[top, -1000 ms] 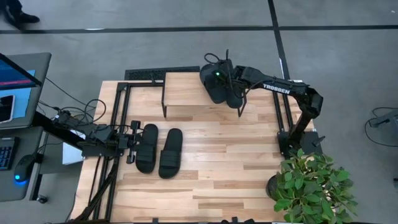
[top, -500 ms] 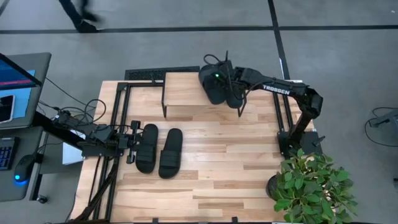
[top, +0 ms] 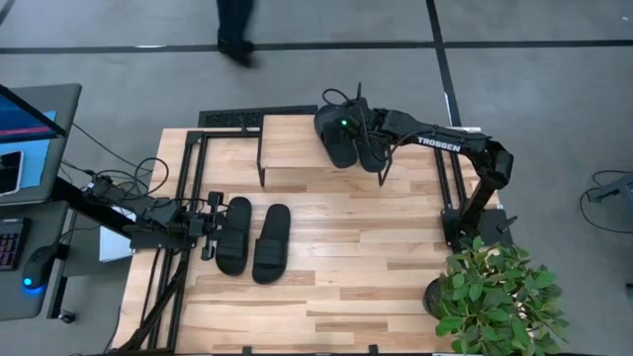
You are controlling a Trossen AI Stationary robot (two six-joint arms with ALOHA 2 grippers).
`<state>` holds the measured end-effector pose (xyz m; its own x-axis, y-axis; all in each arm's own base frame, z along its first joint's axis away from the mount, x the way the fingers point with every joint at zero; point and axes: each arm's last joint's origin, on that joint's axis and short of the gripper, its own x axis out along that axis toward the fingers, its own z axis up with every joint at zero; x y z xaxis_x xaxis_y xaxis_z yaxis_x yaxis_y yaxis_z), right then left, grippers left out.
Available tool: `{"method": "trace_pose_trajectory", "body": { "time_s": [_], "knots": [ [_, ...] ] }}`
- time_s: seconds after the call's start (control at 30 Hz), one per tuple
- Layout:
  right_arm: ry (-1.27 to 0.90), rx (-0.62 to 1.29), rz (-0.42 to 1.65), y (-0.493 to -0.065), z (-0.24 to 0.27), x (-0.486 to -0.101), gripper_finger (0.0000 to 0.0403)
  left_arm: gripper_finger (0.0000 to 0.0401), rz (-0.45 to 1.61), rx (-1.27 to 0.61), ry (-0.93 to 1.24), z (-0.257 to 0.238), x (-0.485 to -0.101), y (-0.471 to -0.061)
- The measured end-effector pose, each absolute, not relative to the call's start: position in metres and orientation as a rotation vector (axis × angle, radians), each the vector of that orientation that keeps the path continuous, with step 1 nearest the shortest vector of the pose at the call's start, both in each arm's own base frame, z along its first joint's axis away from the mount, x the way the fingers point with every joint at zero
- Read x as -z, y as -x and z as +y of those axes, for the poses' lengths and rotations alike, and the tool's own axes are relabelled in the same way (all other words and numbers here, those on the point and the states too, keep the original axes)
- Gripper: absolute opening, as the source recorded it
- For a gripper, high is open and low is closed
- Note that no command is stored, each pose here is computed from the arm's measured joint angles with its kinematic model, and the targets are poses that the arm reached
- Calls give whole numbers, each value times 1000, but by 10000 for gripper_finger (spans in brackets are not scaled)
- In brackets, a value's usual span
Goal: Pick and place slides into the shelf
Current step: Put the right black slide on the shelf
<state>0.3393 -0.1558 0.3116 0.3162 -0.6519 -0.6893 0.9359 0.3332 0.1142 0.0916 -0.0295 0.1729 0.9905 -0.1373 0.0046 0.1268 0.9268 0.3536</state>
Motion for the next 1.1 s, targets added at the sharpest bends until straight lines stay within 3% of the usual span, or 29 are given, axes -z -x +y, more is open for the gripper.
{"method": "trace_pose_trajectory", "body": {
  "time_s": [0.43,0.8,1.1],
  "knots": [
    [-561,1110,605,-339,-155,-311,2,0,-30,135,-360,-29,-173,-92],
    [-578,1092,610,-340,-155,-311,50,0,-29,135,-361,-29,-173,-92],
    [-579,1092,609,-340,-155,-311,56,0,-29,135,-361,-29,-173,-92]
  ]
}}
